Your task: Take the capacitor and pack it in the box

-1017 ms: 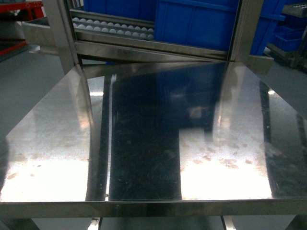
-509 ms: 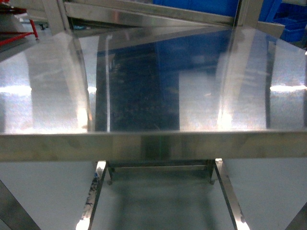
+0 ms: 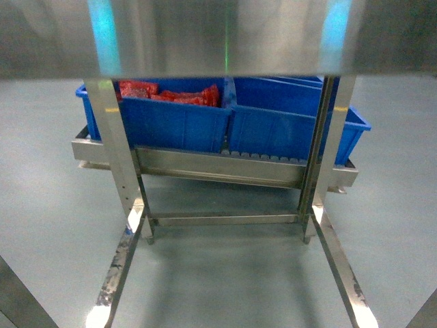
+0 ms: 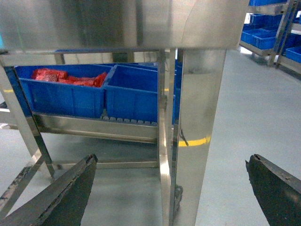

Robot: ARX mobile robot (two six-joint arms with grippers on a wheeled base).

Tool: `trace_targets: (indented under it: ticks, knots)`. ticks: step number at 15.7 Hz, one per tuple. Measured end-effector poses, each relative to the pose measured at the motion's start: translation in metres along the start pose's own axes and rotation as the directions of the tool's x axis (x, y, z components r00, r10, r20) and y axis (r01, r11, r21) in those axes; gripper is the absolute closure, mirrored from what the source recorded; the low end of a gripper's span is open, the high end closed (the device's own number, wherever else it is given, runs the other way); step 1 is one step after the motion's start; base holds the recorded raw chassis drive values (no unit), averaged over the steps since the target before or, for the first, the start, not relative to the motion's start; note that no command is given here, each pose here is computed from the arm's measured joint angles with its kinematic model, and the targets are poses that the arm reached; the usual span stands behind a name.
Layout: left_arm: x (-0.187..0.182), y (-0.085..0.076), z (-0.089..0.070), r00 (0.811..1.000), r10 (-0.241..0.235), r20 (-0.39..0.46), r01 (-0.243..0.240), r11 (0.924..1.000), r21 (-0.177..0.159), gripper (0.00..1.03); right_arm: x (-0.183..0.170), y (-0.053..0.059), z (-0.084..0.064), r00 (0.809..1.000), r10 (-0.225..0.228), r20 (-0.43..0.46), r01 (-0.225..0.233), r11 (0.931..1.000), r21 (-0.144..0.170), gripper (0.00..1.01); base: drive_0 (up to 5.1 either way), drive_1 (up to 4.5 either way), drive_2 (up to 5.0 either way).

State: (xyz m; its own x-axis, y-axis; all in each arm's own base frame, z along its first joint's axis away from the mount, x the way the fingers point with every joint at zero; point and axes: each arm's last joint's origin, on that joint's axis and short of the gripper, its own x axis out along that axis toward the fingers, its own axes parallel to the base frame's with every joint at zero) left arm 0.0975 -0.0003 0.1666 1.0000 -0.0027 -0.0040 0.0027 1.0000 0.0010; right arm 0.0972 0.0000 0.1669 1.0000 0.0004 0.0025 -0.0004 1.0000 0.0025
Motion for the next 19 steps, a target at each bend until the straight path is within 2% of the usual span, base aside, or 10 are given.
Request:
trace_targets:
  ticks: [16,19]
  knots:
    - [0.0,0.0,0.0,1.0,0.0,0.0,0.0,1.0,0.0,0.59,0.0,0.0,0.0001,1.0,0.0,0.001,0.0,1.0,0.0,0.03,0.0,0.0,0.0]
    - [0.0,0.0,-0.0001,1.0,-0.001,-0.001,0.001,1.0,0.0,0.59,0.0,-0.0001,0.0003,1.0,-0.002,0.003,0.002,1.0,0.0,0.03,-4.8,2.62,2.6]
